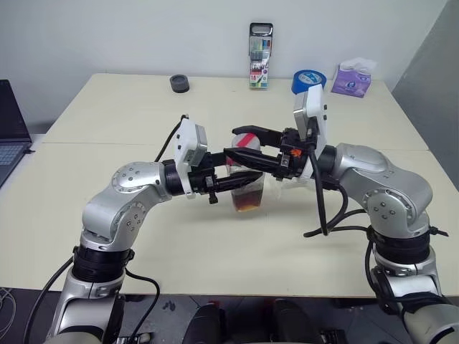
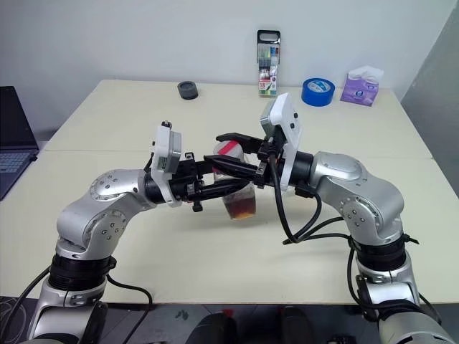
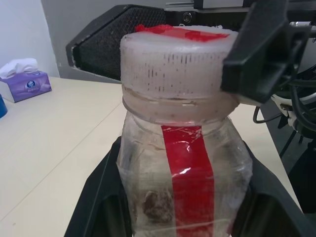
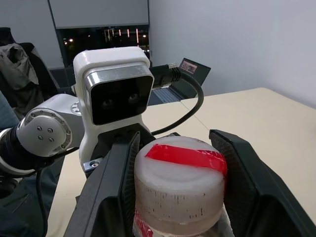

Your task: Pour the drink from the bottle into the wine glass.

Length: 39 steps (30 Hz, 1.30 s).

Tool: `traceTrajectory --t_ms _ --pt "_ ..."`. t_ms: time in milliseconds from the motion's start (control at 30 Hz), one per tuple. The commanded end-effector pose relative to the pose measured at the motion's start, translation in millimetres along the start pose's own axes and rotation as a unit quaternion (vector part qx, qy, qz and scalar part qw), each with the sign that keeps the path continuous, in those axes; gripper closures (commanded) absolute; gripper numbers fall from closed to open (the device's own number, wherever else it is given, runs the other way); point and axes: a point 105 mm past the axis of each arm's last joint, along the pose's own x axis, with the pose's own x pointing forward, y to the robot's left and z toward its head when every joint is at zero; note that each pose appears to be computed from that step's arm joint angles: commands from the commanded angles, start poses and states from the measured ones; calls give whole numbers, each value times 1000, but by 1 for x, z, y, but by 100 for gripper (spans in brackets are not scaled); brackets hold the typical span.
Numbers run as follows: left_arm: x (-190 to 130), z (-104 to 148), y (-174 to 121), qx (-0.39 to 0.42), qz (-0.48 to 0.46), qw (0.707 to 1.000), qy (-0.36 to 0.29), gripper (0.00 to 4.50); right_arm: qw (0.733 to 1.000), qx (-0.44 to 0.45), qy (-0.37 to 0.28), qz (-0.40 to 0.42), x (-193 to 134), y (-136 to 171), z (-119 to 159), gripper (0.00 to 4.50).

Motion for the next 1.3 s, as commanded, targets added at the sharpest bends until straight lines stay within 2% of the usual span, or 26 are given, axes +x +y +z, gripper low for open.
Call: traceTrajectory --t_ms 33,267,533,667,767,900,1033,1300 --pt "-2 13 -9 30 -19 999 -17 261 1000 -25 5 14 -22 -17 12 257" --pt "0 15 -11 31 -29 999 -18 261 986 -57 79 133 -36 -33 9 257" --pt "2 17 -13 32 -27 999 -23 261 981 -62 48 177 -13 -36 18 257" --pt "0 16 -14 31 -23 999 -21 261 983 -50 49 168 -20 -35 17 120" --pt "-3 14 -13 29 -15 999 -21 261 987 -32 64 146 -38 -29 16 12" --pt "-4 12 -11 26 -9 999 -22 261 990 -15 69 122 -50 -10 14 1" --pt "-1 12 -9 26 -10 999 -25 261 996 -13 37 83 -39 6 18 1" --pt "4 15 -9 30 -18 999 -29 261 999 -25 -18 -8 -7 1 17 1"
